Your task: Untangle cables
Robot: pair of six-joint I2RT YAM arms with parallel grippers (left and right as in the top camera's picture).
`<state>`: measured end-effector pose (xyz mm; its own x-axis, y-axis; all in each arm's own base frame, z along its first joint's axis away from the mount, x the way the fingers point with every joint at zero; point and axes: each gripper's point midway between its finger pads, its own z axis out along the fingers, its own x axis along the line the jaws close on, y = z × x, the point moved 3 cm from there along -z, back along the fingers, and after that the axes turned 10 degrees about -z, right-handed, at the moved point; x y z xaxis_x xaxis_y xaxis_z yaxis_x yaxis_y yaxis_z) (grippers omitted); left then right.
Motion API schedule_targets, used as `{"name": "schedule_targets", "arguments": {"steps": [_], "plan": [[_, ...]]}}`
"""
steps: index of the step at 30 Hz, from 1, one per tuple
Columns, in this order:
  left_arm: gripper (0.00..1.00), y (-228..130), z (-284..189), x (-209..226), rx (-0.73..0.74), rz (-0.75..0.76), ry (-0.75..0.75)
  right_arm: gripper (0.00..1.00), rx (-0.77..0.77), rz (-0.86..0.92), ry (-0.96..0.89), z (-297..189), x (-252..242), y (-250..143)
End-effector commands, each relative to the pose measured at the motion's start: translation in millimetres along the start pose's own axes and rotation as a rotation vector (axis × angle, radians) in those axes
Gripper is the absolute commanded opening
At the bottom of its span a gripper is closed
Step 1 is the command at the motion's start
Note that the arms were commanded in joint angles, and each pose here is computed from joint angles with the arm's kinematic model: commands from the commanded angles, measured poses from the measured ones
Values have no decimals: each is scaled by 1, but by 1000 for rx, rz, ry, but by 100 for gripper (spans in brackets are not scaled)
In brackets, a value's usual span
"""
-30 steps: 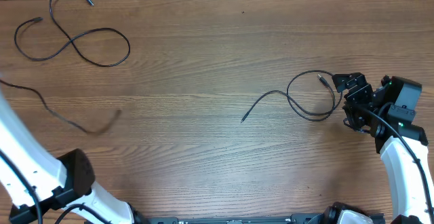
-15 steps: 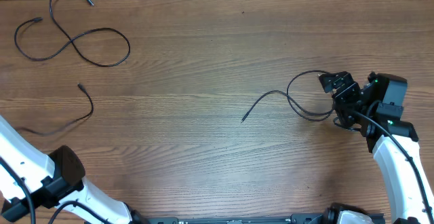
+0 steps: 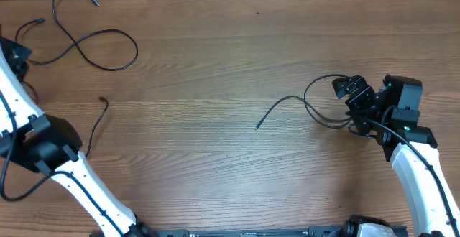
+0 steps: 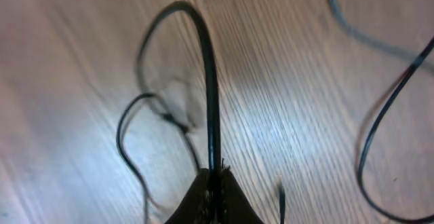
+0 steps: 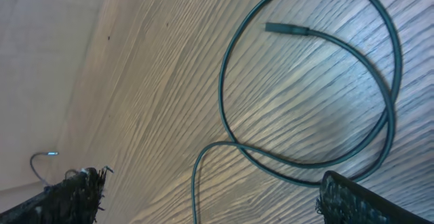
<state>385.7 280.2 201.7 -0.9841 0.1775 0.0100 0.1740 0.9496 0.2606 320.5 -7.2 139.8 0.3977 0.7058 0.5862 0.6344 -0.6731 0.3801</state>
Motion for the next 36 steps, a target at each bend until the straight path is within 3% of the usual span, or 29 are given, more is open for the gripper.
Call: {"name": "schedule_targets", "arguments": {"steps": [1,6,9,12,13,14,15,19,21,24,27,31,36], "plan": [[4,-14,14,-4,85,29,-1,100,-33,-18,-16,-2,2,7],[4,-21,33,7,109,27,91,100,-52,-17,-42,-2,-2,10],[9,-10,39,17,32,38,176,100,-55,-17,-45,-2,-3,10],[41,7,36,22,-74,36,223,100,-55,-18,-45,-2,-3,10],[66,10,33,24,-98,35,233,100,-55,-18,-45,-2,-2,10],[96,16,29,25,-135,35,247,100,-55,-18,-45,-2,-3,10],[100,18,27,26,-150,34,252,100,-55,-17,-45,-2,-3,10],[100,14,14,20,-126,51,197,100,-54,-17,-45,-2,-3,10],[100,-1,6,3,-50,142,95,100,-50,-16,-48,-1,-3,9],[100,-55,-16,-47,146,414,-208,100,-43,-13,-53,1,-5,9],[100,-103,-32,-81,255,525,-356,100,-40,-12,-55,2,-6,8],[100,-167,-44,-110,247,688,-324,100,-41,-12,-55,2,-6,8],[100,-246,-24,-114,248,837,-122,100,-43,-12,-59,2,-6,8]]}}
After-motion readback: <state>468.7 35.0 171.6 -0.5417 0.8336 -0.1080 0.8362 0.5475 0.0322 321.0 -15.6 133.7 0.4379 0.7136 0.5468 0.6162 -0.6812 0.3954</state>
